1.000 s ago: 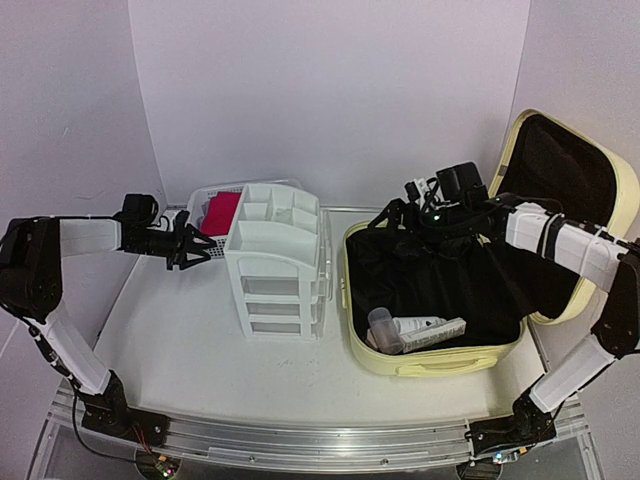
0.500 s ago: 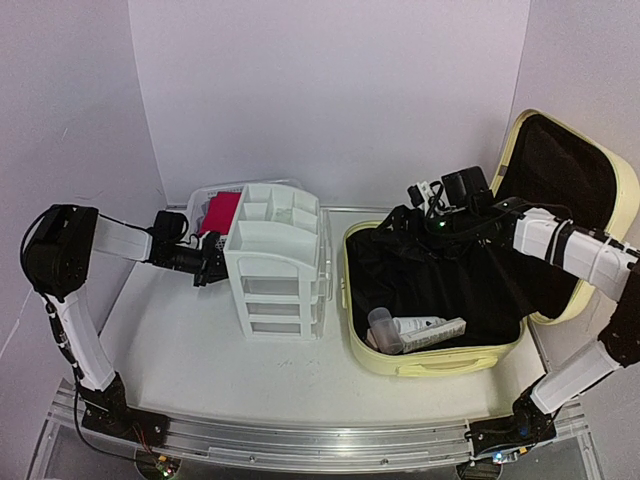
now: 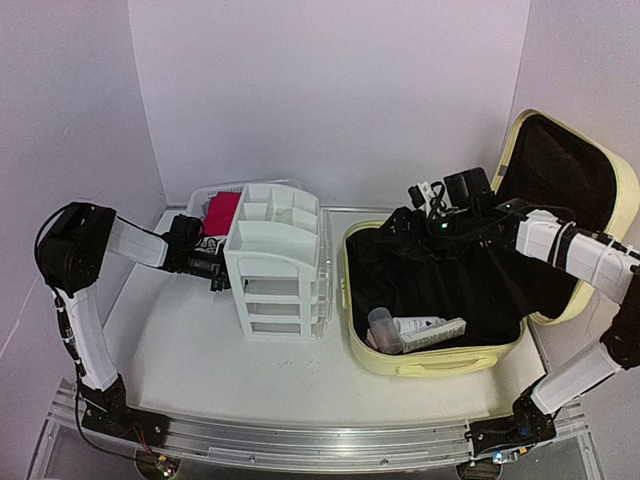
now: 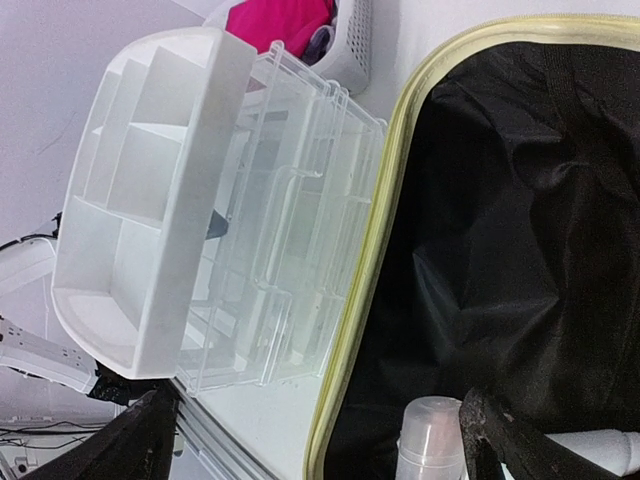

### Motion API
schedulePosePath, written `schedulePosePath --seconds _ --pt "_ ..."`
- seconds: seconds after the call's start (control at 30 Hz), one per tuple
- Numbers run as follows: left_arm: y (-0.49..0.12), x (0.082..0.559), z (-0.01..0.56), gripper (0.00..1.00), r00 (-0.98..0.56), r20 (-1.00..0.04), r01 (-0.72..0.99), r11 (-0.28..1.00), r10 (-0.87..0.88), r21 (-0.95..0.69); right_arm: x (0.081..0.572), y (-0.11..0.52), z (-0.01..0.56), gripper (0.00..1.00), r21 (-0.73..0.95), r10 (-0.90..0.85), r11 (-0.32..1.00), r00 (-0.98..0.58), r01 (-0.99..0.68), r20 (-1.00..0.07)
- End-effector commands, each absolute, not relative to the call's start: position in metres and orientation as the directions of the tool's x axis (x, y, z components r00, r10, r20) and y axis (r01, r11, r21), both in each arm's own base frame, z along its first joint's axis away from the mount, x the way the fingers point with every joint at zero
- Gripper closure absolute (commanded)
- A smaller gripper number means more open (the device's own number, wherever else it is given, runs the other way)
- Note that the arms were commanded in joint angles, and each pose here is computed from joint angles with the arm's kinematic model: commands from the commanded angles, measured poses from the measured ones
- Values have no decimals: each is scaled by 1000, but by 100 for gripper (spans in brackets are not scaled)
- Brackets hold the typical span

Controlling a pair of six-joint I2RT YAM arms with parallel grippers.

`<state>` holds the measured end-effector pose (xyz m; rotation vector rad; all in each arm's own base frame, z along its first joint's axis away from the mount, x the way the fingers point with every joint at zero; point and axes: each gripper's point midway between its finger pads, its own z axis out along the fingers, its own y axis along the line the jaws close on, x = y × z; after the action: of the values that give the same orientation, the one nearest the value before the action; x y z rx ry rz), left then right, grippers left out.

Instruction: Open, take out, and arrange the luggage

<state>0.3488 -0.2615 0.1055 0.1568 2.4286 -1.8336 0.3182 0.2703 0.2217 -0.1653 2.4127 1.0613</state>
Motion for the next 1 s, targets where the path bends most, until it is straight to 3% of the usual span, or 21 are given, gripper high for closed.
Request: schedulePosePath --seconds 0.0,0.13,0.37,0.53,0.97 --pt "-267 350 119 85 -975 -213 221 218 60 -950 313 270 232 2 657 80 673 -849 -340 -522" --pt "-255 351 112 85 -980 -201 196 267 8 -943 311 269 228 2 658 78 673 -853 -338 -516" --pt "-180 366 100 82 -950 -199 91 396 -240 -914 303 261 225 2 648 84 687 -849 -330 -521" --pt "-189 366 76 86 -969 -132 43 384 -209 -922 300 259 224 2 648 87 688 -849 -327 -521" --pt "-254 355 68 88 -990 -142 126 337 -24 -933 298 258 231 2 654 96 680 -845 -330 -526"
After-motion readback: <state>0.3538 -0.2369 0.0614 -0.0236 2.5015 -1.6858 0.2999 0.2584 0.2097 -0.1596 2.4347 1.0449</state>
